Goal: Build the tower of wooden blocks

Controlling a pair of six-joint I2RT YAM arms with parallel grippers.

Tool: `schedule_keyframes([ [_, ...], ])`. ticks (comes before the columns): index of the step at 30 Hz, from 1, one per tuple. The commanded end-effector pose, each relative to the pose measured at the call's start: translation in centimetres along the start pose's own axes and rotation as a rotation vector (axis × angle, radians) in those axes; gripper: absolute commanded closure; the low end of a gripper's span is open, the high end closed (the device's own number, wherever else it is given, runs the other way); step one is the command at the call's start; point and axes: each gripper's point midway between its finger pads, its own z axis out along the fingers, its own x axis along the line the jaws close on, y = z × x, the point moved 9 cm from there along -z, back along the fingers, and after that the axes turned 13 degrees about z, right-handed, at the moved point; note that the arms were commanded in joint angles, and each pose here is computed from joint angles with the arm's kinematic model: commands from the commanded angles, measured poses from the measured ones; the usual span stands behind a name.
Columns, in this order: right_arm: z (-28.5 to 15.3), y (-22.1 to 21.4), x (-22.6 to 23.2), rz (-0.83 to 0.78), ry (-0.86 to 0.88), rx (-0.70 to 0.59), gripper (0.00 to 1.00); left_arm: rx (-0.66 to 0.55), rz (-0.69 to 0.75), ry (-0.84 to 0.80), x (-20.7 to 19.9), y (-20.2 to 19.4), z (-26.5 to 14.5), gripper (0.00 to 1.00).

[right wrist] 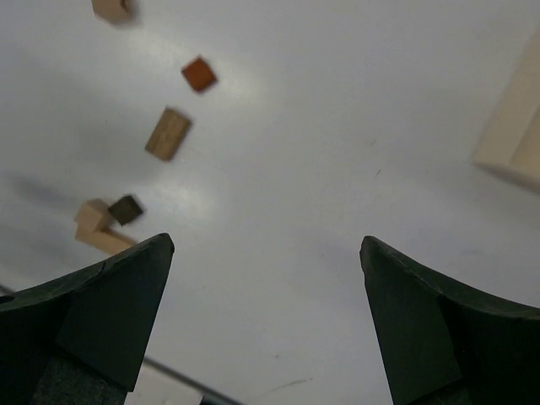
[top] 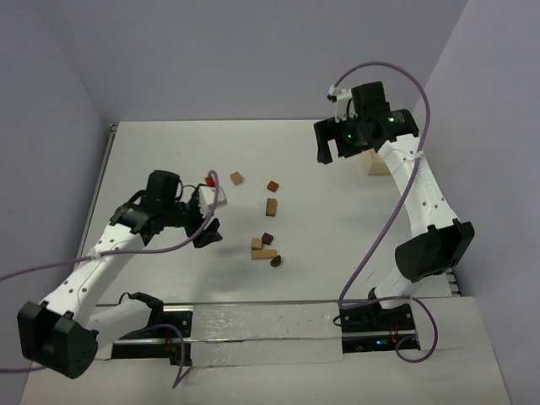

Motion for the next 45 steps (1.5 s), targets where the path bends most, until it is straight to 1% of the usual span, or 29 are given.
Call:
schedule_keyframes([
  [1, 1.0, -2.7, 0.2, 0.064, 0.061, 0.045, 0.00, 0.128, 0.220, -0.146, -1.9, 0.9, 4.6, 0.21],
  [3, 1.0, -3.5, 0.3, 0.077, 0.078, 0.056, 0.00, 0.154, 0.269, -0.191, -2.8, 0.8, 6.4, 0.24],
  [4, 1.2, -3.8, 0.4, 0.080, 0.088, 0.067, 0.00, 0.147, 0.279, -0.184, -2.7, 1.0, 6.6, 0.24],
  [6, 0.8, -4.4, 0.5, 0.072, 0.111, 0.065, 0.00, 0.142, 0.311, -0.226, -3.4, 1.3, 8.3, 0.26],
  [8, 0.8, -4.6, 0.3, 0.076, 0.086, 0.074, 0.00, 0.132, 0.341, -0.239, -3.7, 1.9, 9.5, 0.27],
  [11, 1.0, -4.8, 0.0, 0.079, 0.057, 0.083, 0.00, 0.123, 0.399, -0.257, -4.2, 2.8, 10.9, 0.30],
  [14, 1.5, -5.0, 0.1, 0.082, 0.076, 0.101, 0.00, 0.120, 0.440, -0.276, -4.3, 3.2, 12.6, 0.32],
  [20, 2.3, -4.7, 0.0, 0.091, 0.070, 0.125, 0.00, 0.075, 0.533, -0.299, -4.2, 4.0, 15.0, 0.35],
  [28, 2.5, -5.3, -0.2, 0.090, 0.058, 0.133, 0.00, 0.087, 0.571, -0.379, -4.6, 4.5, 17.3, 0.36],
  [33, 2.7, -5.3, -0.3, 0.094, 0.057, 0.138, 0.00, 0.119, 0.581, -0.424, -5.5, 3.7, 18.2, 0.37],
  [42, 3.0, -5.0, -0.2, 0.099, 0.067, 0.151, 0.00, 0.191, 0.549, -0.472, -5.9, 1.5, 20.1, 0.39],
  [45, 3.1, -5.1, -0.1, 0.097, 0.080, 0.155, 0.00, 0.190, 0.553, -0.466, -5.8, 1.4, 20.5, 0.38],
])
